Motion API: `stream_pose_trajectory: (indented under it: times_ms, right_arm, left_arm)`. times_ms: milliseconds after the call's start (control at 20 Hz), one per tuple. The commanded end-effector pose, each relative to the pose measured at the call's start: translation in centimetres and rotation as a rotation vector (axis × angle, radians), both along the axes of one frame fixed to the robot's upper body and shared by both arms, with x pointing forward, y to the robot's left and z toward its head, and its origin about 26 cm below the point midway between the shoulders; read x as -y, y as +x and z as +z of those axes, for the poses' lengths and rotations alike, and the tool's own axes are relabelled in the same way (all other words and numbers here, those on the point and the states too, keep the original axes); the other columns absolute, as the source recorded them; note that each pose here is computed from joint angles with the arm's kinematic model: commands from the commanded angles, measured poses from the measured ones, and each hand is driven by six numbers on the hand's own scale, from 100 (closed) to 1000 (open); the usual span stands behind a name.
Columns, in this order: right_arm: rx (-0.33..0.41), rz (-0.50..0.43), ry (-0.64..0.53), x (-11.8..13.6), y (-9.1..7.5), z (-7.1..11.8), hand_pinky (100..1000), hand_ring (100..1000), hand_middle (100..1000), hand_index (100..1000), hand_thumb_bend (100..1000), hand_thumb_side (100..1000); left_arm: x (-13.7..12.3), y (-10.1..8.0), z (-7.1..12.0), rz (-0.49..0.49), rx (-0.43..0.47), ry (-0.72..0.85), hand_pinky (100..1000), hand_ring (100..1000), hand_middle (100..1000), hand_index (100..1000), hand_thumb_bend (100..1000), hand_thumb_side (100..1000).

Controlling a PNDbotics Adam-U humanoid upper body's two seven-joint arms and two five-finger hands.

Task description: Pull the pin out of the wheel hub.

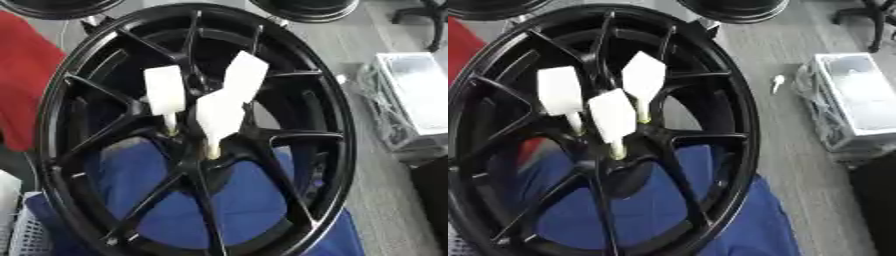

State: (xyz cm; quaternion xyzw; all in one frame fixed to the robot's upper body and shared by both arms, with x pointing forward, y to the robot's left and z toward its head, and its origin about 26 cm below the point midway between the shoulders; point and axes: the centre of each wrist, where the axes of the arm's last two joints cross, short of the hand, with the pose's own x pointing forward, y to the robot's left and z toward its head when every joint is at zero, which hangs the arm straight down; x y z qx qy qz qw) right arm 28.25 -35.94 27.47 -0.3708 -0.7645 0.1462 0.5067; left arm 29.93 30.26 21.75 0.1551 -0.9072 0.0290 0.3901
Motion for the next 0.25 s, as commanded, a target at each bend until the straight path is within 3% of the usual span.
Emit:
stream_pose_trajectory:
  times_ms: [50, 250]
  right_arm:
    - [0.095, 0.153, 0.023, -1.5, -0.1, 1.6, 842, 732, 724, 840, 100, 723]
    - [0.153, 0.302, 0.064, -3.1, 0.4, 2.7, 838, 712, 705, 826, 100, 739]
  left_arm:
    - [0.2, -0.2, 1.0, -0.014, 0.032, 0.023, 824, 740, 621, 725, 309, 635]
    - [0.3, -0.2, 1.0, -0.020, 0.033, 0.024, 824, 740, 621, 725, 308, 635]
